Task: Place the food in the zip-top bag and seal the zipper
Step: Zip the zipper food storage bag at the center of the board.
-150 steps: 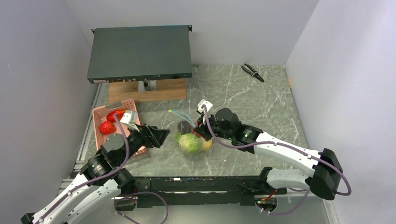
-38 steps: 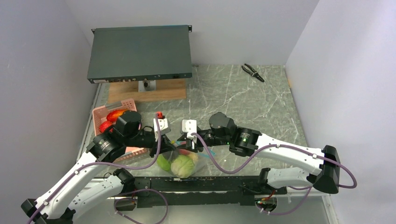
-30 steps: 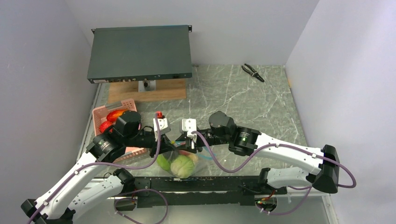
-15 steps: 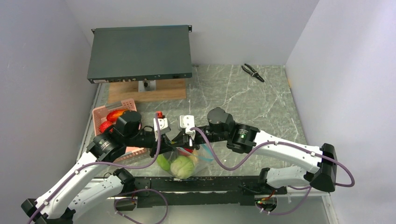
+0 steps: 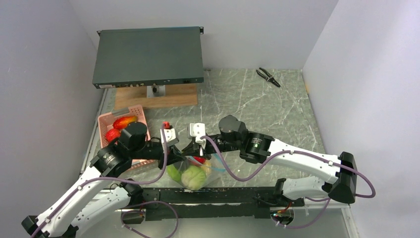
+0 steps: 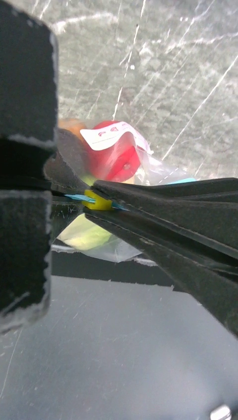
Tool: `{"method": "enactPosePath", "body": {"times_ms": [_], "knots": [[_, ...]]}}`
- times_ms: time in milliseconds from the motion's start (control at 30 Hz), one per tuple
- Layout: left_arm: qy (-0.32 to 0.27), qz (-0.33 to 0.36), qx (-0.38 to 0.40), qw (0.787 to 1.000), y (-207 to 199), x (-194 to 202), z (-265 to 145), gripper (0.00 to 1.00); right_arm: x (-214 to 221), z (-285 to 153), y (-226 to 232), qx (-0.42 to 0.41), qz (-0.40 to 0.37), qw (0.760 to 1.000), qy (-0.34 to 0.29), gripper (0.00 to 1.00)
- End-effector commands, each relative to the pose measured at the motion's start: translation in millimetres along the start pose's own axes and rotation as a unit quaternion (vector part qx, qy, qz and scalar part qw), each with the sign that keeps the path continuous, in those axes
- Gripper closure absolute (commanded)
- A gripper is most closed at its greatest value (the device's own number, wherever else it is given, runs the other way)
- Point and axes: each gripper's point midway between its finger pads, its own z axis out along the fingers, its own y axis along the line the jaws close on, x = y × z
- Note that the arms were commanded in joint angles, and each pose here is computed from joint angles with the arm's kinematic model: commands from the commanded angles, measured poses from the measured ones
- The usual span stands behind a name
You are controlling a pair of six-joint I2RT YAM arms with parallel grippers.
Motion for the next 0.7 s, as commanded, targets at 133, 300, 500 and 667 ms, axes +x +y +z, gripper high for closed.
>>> {"method": "enactPosePath", "body": {"times_ms": [133, 300, 500, 667], "knots": [[-0.131, 0.087, -0.093, 0.983, 11.7, -35.1, -26.6, 1.00, 9.8, -26.4, 1.9, 0.029, 0.023, 0.999, -0.001, 1.00], [-0.167, 0.100, -0.100, 0.976, 6.8, -42.3, -35.0, 1.00, 13.0, -32.6, 8.7, 0.020, 0.039, 0.999, 0.001, 1.00], [-0.156, 0.083, -0.154, 0.972, 21.9, -43.3, -44.9, 1.00, 22.8, -37.6, 4.7, 0.034, 0.040, 0.998, 0.024, 1.00], [-0.140, 0.061, -0.261, 0.953, 47.8, -42.3, -72.4, 1.00, 35.2, -50.7, -0.1, 0.065, 0.043, 0.996, 0.035, 1.00]]}}
